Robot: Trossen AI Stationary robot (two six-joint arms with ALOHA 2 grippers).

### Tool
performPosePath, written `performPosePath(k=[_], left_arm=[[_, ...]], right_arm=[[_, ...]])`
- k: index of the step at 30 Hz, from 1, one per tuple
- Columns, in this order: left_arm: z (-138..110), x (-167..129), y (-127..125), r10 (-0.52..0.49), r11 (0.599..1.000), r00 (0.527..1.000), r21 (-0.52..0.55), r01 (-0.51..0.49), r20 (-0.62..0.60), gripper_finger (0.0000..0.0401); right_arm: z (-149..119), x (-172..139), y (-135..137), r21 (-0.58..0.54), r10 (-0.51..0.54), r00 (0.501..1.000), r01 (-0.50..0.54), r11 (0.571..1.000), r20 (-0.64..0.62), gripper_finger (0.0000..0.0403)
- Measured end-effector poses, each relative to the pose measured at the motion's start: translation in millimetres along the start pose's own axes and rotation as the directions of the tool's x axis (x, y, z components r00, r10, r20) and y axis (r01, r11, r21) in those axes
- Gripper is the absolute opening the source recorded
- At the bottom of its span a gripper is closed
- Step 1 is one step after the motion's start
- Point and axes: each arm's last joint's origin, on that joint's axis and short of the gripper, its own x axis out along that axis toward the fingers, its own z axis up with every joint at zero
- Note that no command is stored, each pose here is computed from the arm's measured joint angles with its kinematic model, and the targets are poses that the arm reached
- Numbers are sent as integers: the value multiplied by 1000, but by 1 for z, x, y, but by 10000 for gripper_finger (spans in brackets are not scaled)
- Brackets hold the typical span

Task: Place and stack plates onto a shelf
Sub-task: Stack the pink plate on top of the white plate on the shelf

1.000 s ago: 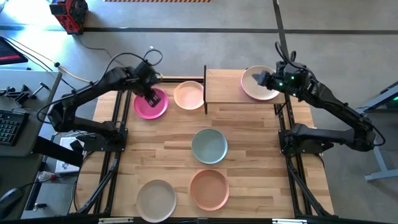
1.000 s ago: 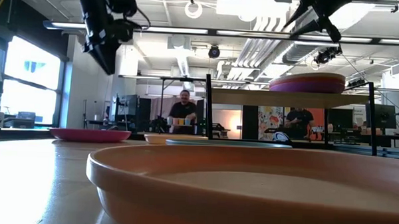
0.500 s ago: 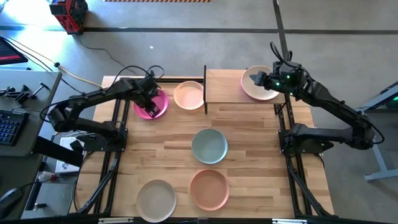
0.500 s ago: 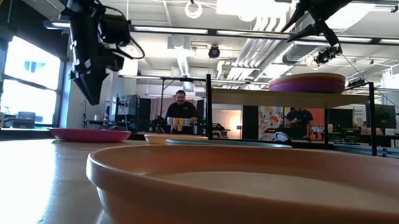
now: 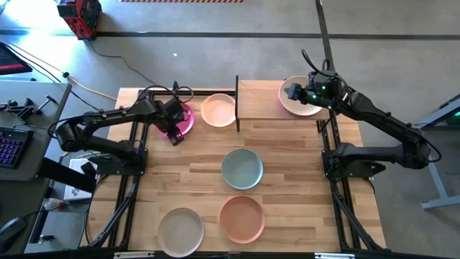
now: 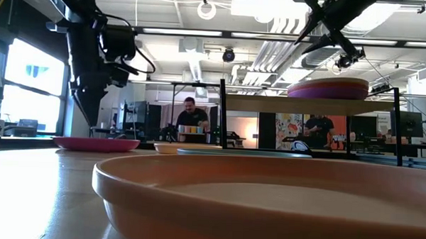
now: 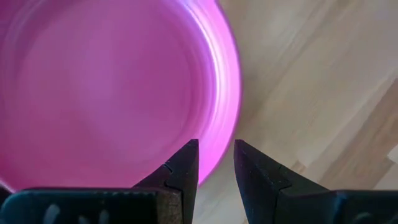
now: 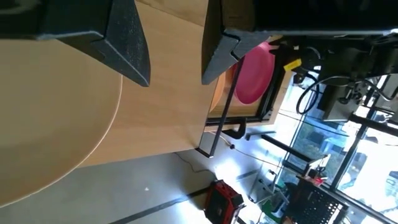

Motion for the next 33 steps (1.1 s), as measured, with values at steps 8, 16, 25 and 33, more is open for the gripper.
performPosePath(k=[8,16,25,33], left_arm=[[6,9,-8,-14,999,1000,32,14,2,90],[11,26,-11,-27,1000,999,1,27,-48,90],[15,44,-11,15,1000,996,0,-15,-90,90],[16,53,-9,94,996,989,3,-94,-118,90]], right_arm=[[0,1,0,0,4,1000,-4,1000,-7,124],[0,1,0,0,5,1000,-5,1000,-9,124],[-1,0,1,0,17,1000,-17,1000,-24,124],[-1,0,1,0,17,1000,-17,1000,-24,124]])
